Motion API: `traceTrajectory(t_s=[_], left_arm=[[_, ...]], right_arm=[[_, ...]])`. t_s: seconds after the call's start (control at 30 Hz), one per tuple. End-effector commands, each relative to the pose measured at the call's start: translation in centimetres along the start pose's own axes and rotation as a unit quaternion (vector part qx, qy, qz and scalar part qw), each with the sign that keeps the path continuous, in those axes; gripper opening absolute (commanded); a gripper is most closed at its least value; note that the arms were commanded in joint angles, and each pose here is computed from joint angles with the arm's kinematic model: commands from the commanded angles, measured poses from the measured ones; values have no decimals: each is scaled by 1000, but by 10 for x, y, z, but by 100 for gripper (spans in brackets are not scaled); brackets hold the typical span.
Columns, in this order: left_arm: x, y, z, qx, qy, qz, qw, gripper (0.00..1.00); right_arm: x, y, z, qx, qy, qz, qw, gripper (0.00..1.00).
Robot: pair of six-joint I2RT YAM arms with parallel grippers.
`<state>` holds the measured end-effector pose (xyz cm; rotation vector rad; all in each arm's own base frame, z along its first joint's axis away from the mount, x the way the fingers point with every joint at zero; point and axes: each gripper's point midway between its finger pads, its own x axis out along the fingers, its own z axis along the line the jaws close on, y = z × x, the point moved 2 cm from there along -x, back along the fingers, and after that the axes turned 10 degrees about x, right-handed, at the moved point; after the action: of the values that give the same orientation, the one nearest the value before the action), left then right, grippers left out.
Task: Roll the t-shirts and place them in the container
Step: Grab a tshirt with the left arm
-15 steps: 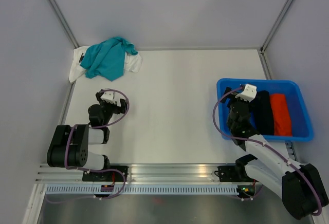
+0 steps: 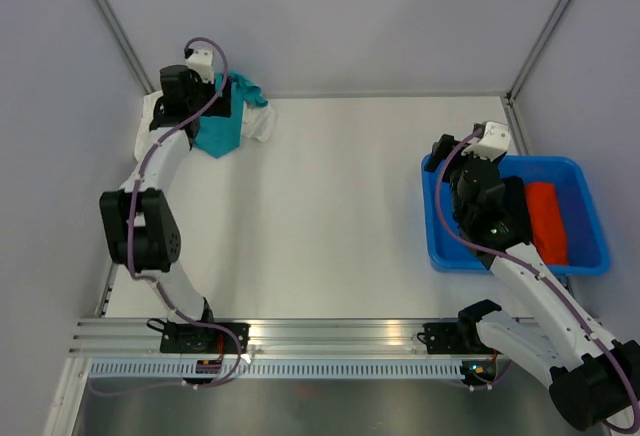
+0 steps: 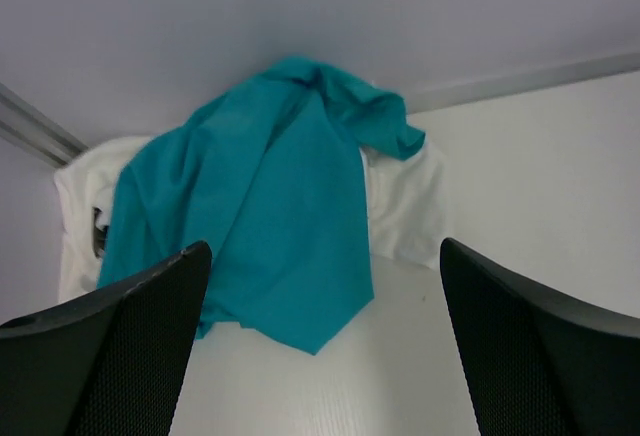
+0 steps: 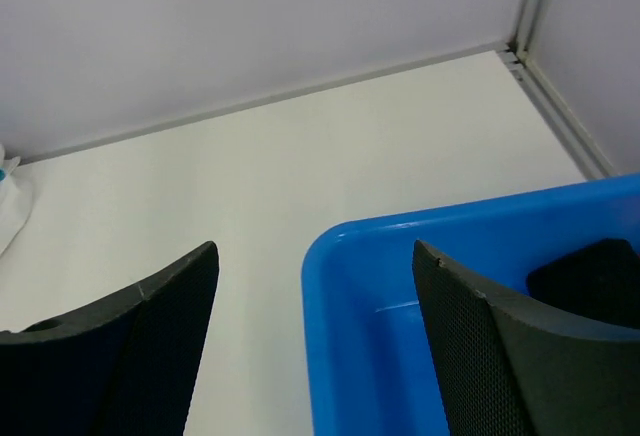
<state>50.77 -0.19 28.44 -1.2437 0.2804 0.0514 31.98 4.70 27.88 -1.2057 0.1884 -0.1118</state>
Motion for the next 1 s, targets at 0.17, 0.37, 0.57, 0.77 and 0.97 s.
traceTrajectory(t_s=[0.17, 0.37, 0.57, 0.77, 0.97], left_arm=[[56, 183, -49, -9, 98, 283, 954, 100], [76, 219, -43, 2, 73, 331, 941, 100], [80, 230, -39, 7, 63, 354, 933, 83], [70, 235, -50, 3, 104, 369, 924, 32], [29, 177, -53, 9, 146, 320, 936, 2]], right_arm=[[-10, 13, 19, -8, -63, 64, 996, 84], [-15, 25, 9, -7, -59, 66, 996, 83], [-19, 18, 8, -4, -60, 54, 997, 83], [-25, 7, 5, 4, -56, 40, 998, 82], [-34, -4, 14, 1, -92, 36, 995, 76]])
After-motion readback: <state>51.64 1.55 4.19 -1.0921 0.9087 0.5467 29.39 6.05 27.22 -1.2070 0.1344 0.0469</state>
